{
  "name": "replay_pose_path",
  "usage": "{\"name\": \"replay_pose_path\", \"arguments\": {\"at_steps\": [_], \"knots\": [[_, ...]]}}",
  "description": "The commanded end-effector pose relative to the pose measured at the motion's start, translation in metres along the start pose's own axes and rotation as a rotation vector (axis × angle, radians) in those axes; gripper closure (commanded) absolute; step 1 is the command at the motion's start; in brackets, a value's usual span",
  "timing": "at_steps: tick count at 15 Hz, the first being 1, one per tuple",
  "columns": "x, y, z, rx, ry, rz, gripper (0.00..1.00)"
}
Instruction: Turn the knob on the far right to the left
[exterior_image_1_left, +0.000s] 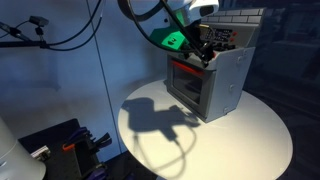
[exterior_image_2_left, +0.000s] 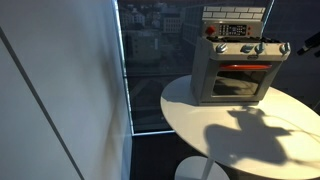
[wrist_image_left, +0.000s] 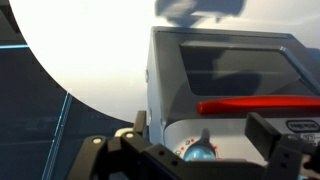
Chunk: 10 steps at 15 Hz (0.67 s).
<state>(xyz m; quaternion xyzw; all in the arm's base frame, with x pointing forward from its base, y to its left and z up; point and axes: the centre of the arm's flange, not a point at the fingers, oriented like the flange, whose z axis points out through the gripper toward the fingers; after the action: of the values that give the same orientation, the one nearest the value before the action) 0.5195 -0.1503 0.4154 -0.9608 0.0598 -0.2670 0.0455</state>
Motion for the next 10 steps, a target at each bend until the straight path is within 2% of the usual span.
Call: {"name": "replay_pose_path", "arguments": {"at_steps": [1,10], "knots": [[-0.001,-0.005,-0.031,0.018,-0.073,0.024,0.00],[-0.007,-0.022,-0.069,-0.019,-0.240,0.068,0.00]]}}
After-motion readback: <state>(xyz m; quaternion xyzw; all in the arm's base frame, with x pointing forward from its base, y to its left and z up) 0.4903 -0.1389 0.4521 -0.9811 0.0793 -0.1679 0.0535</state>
